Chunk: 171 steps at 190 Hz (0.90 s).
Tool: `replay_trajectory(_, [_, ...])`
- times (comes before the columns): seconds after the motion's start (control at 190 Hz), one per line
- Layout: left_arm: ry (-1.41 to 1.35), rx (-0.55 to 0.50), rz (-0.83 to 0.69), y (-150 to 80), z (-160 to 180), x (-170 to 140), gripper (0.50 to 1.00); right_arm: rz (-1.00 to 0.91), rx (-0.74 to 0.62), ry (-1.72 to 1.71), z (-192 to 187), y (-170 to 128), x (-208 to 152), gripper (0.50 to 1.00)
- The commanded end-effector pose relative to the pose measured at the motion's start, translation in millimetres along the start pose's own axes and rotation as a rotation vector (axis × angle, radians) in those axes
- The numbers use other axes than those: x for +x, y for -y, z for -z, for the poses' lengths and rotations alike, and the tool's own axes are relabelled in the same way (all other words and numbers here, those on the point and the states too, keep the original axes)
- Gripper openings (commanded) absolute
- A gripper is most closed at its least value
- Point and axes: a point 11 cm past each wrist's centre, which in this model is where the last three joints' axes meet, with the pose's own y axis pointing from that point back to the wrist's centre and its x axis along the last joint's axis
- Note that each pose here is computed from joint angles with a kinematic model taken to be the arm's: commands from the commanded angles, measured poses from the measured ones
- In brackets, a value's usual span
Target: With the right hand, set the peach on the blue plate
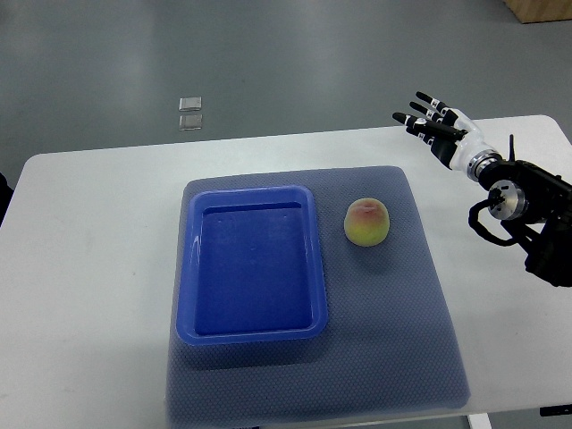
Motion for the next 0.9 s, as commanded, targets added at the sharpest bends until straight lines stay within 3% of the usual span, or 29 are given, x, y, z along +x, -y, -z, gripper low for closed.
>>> replay_trajectory(0.0, [0.0,0.0,0.001,0.0,0.1,-0.3,1.0,0.002,0.002,0.0,0.9,0.5,-0.8,0.928])
replay_trajectory(0.895, [0.0,0.0,0.001,0.0,0.1,-0.3,1.0,0.004,0.035,-0.006,1.2,0.4,-2.8,0.93])
